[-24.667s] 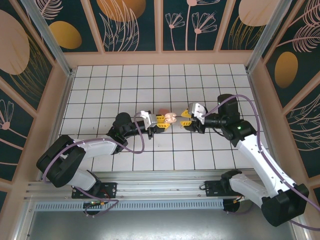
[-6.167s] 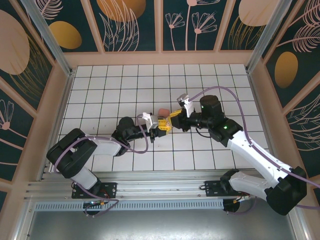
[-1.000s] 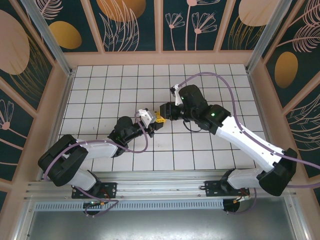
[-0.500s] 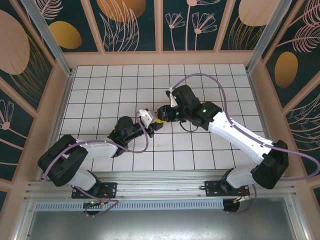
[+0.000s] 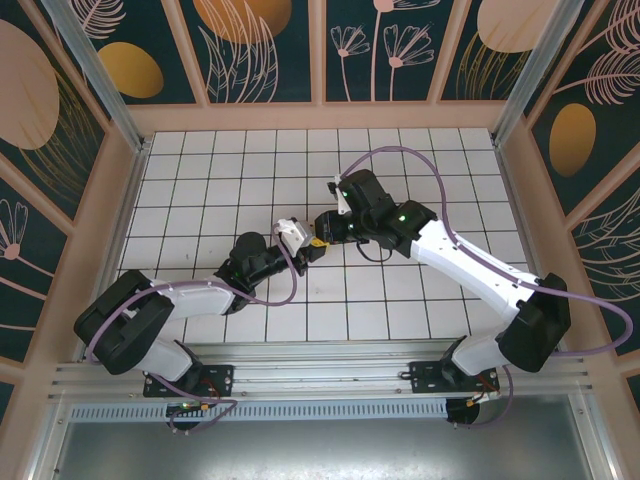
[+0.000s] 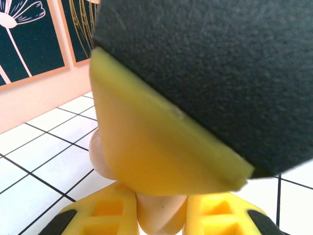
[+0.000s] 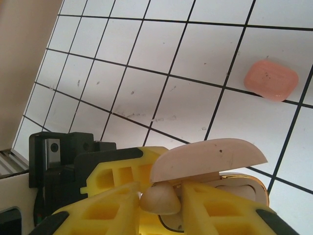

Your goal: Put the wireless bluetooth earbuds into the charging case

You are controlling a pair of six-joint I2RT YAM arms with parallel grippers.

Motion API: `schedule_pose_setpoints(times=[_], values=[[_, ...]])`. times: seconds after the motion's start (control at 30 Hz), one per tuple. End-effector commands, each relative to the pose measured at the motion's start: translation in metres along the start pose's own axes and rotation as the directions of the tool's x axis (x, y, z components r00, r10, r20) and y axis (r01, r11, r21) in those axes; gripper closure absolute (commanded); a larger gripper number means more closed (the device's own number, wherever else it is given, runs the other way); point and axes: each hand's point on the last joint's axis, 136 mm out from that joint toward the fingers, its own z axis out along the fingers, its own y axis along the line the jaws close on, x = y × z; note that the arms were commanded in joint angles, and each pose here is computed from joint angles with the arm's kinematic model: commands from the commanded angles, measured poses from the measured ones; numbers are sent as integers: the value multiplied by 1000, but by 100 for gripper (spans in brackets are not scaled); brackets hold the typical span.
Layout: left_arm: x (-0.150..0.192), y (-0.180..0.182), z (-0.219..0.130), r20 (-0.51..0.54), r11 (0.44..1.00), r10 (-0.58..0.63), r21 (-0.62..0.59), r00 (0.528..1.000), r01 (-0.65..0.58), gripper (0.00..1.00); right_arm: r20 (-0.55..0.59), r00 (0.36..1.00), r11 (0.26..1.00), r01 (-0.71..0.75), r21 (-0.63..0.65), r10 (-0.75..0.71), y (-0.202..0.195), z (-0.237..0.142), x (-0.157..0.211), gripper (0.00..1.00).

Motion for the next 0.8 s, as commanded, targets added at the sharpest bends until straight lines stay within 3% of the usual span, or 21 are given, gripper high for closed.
schedule_pose_setpoints(times=[0.0,0.37,0.57,0.77], values=[[-21,-3,-2,59,999,40,14,997,-41,90,5,998,997,66,36,-66,-8,-10,-1,73],[-33,-35,-8,106,979,38,197,994,-58,89,-17,967,964,250,-96,-252,-11,-25,19,76],[-46,-52,-12,134,953,27,297,991,-66,89,-51,929,917,352,-186,-367,-12,-30,42,76],[-56,-64,-16,150,925,19,372,989,-74,88,-2,887,848,441,-293,-462,-6,-44,51,75]])
